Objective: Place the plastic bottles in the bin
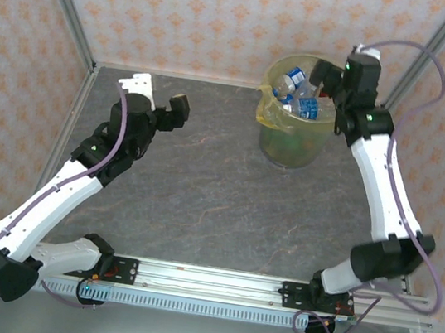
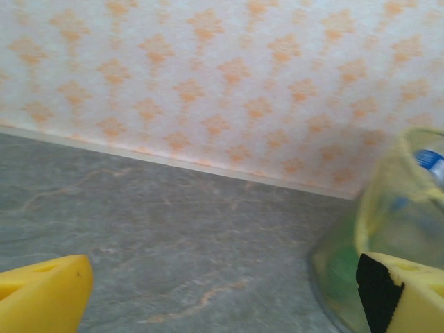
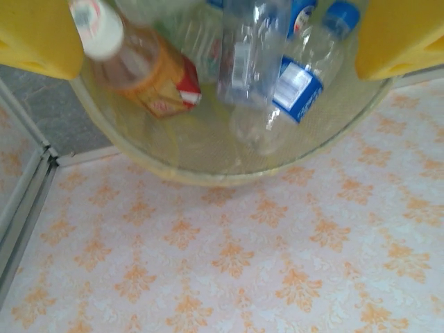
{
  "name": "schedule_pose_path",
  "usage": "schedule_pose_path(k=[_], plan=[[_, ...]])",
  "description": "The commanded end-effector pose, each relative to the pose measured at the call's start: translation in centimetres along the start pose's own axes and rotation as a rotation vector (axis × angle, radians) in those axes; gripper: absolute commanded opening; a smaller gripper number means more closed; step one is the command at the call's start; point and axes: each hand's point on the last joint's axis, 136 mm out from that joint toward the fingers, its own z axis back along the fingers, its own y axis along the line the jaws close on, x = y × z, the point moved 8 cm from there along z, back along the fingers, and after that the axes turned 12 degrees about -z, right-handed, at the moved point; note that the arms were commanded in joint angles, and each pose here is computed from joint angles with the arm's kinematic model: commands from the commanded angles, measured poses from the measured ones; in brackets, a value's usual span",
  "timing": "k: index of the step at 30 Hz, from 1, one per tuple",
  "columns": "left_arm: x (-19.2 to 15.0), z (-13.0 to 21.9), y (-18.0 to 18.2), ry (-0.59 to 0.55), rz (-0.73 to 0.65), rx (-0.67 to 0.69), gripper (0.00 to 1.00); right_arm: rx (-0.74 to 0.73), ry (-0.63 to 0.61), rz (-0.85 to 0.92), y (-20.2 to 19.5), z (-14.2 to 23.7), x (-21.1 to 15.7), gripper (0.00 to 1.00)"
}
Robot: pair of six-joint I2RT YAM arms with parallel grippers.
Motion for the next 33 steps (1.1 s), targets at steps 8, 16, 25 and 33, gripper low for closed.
schedule_pose_path(k=[8, 16, 25, 33], plan=[[-6.3, -0.2, 5.6, 0.055, -0.1, 0.304, 0.99, -0.031, -0.056, -0.072, -8.0, 6.5, -8.9, 1.0], [-14.0, -1.4, 10.0, 0.153, -0.145, 0.496, 0.99, -0.088, -0.082, -0.016, -14.5, 5.5, -19.7, 1.0], [-19.7, -4.6, 15.6, 0.19, -0.093, 0.655, 0.99, -0.143, -0.236, 0.029, -17.8, 3.0, -24.9, 1.0], [-19.6, -8.3, 15.7, 0.102, -0.144, 0.646, 1.0, -0.101, -0.238, 0.074, -16.3, -1.8, -23.9, 1.0]])
